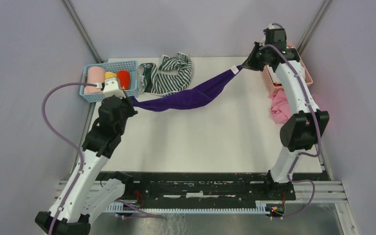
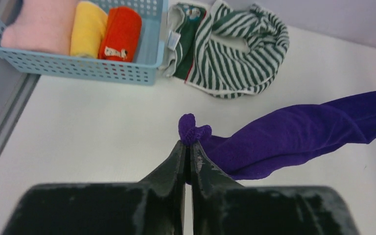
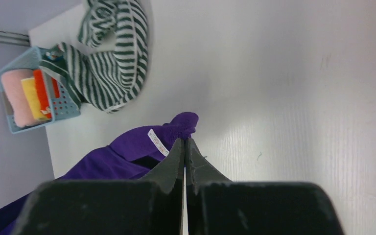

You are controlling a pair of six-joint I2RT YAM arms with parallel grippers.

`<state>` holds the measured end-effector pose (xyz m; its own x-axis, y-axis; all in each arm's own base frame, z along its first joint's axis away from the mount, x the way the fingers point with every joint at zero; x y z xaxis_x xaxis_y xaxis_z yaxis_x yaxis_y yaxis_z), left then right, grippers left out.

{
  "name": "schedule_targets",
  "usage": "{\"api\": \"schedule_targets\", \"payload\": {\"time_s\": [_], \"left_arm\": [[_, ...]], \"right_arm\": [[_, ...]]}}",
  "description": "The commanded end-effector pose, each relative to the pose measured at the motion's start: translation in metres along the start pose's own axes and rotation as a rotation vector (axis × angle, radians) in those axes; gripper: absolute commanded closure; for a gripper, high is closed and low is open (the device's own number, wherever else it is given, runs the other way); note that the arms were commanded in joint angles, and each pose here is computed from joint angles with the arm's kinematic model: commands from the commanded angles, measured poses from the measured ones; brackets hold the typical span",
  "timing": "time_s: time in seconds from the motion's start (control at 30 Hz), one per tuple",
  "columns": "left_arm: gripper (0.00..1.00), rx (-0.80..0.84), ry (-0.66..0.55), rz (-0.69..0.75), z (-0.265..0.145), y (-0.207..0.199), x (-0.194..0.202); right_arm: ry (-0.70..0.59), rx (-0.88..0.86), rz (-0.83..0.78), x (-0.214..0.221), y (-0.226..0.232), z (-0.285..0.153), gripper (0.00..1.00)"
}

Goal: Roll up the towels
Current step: Flatten out the towel at the center of the board.

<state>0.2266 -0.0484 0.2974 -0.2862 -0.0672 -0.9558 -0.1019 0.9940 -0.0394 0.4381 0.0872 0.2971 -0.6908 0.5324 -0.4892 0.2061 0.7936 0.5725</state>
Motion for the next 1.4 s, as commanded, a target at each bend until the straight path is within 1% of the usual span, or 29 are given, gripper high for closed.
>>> {"api": "schedule_targets", "payload": {"time_s": [0.0,0.07,0.1,0.17,0.23,0.33,0.43,0.6,0.77,0.87,0.97,1.03,1.2,1.37], "left_arm": [[0.72,-0.049,-0.086,-0.137,-0.015,0.010,-0.007],[0.47,-0.050,-0.046,-0.164,-0.023,0.014,0.007],[0.42,-0.045,-0.037,-0.177,-0.027,0.014,0.011],[0.31,-0.047,-0.019,-0.189,-0.033,0.017,0.019],[0.23,-0.053,-0.003,-0.189,-0.034,0.019,0.024],[0.18,-0.032,0.033,-0.182,-0.028,0.014,0.031],[0.18,0.015,0.094,-0.165,-0.013,0.001,0.037],[0.17,0.059,0.207,-0.117,0.027,-0.023,0.044],[0.18,0.092,0.299,-0.065,0.079,-0.050,0.050],[0.21,0.129,0.367,-0.046,0.111,-0.068,0.061],[0.25,0.144,0.438,-0.042,0.140,-0.083,0.079],[0.25,0.130,0.495,-0.035,0.157,-0.087,0.099],[0.27,0.099,0.592,-0.034,0.165,-0.085,0.140],[0.30,0.067,0.688,-0.040,0.142,-0.070,0.179]], "right_arm": [[-0.030,-0.041,-0.050,0.012,-0.001,-0.035,0.97],[0.003,-0.029,-0.037,0.032,-0.014,-0.038,0.97],[0.026,-0.021,-0.027,0.043,-0.022,-0.034,0.97],[0.078,0.014,0.001,0.068,-0.043,-0.025,0.98],[0.152,0.059,0.028,0.097,-0.068,-0.012,0.98],[0.251,0.128,0.057,0.133,-0.099,0.004,0.99],[0.335,0.185,0.077,0.163,-0.126,0.016,0.99],[0.382,0.220,0.086,0.188,-0.148,0.024,0.99],[0.403,0.231,0.076,0.197,-0.157,0.026,0.99],[0.404,0.227,0.076,0.198,-0.157,0.027,0.99],[0.401,0.219,0.074,0.197,-0.156,0.026,0.99],[0.393,0.219,0.068,0.195,-0.155,0.025,0.99],[0.372,0.224,0.051,0.191,-0.153,0.020,0.99],[0.374,0.224,0.044,0.190,-0.152,0.017,0.99]]}}
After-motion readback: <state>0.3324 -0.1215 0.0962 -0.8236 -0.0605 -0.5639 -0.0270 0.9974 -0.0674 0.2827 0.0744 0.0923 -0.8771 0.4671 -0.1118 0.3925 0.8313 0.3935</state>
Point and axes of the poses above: each gripper's point midway between its finger pads, its own z axis out along the fingers, its own y axis along the line the jaws close on, x = y × z, the point moved 7 cm from there along -z, back along the fingers, and after that the axes turned 8 degrees about z, right-handed, at the moved point
